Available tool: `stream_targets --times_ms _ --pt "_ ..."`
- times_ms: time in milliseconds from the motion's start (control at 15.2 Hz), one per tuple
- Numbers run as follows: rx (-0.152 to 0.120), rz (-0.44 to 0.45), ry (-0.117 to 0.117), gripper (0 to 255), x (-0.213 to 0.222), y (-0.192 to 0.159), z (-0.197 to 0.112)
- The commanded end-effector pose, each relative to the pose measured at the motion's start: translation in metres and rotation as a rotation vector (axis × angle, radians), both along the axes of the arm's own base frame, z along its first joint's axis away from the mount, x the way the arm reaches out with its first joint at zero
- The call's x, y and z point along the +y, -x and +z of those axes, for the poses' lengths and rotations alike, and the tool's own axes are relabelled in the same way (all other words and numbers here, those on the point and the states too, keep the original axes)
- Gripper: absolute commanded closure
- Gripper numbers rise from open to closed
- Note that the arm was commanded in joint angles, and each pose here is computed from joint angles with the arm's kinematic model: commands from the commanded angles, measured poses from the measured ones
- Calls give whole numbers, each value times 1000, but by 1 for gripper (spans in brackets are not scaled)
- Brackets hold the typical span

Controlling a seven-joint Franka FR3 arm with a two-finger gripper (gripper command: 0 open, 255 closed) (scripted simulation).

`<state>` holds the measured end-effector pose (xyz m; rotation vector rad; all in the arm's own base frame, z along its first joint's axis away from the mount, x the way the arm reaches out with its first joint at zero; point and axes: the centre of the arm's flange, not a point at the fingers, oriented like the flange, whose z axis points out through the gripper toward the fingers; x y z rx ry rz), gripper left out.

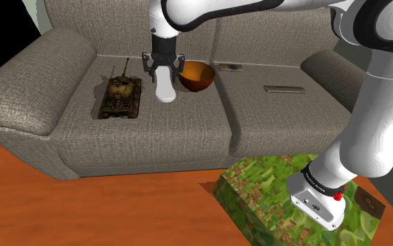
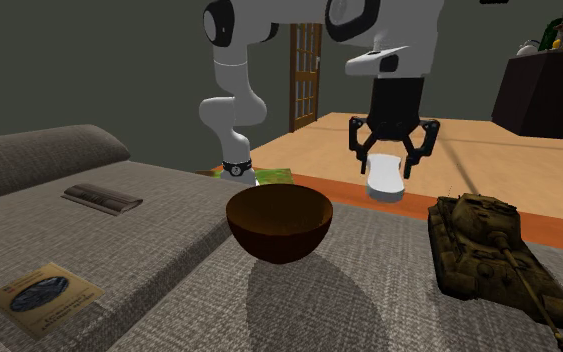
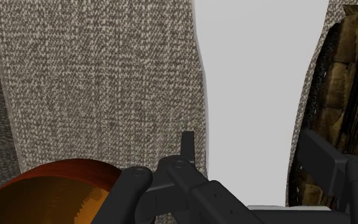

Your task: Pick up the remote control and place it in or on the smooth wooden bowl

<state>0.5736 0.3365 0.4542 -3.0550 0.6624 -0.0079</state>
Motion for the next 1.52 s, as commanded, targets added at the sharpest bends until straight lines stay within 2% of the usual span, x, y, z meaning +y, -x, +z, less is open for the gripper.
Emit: stream_targets --times_ms 0,594,1452 --pt "0 0 0 255 0 1 11" --pt "0 0 0 255 0 1 55" --pt "0 0 0 255 -166 -44 62"
